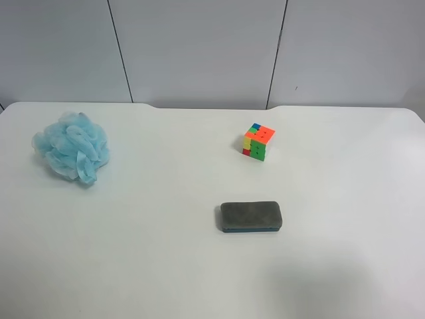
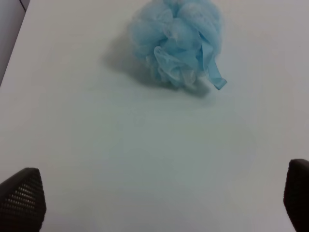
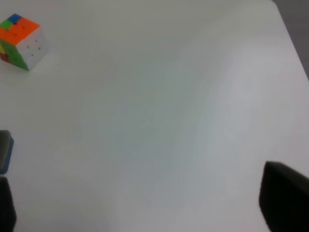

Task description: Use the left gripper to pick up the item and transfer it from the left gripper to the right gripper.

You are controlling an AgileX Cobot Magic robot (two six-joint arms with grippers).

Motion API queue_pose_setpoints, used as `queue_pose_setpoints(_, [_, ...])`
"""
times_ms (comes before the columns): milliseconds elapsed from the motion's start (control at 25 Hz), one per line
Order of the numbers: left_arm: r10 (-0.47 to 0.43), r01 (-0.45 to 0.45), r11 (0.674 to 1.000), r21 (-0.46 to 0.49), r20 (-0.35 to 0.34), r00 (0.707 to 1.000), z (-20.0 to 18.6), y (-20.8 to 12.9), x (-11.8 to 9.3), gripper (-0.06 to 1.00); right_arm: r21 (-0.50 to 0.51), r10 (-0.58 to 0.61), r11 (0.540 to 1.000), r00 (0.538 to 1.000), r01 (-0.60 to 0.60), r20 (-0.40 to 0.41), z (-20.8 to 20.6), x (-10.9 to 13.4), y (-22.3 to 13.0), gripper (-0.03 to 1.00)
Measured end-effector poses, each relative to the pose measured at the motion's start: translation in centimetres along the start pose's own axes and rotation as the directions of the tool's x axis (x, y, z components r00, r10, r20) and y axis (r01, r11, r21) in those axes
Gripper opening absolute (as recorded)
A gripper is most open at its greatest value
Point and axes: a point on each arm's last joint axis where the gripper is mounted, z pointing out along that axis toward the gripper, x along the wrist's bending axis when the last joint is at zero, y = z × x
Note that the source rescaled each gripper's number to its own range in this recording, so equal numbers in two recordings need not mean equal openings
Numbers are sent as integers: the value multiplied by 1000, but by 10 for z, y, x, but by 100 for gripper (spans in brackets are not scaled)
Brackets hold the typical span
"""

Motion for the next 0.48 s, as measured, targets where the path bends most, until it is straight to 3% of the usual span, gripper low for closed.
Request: queue_pose_setpoints(480, [0,0,1000,0,0,1000,0,0,0,100,0,0,1000,1000,0,0,0,0,0,100])
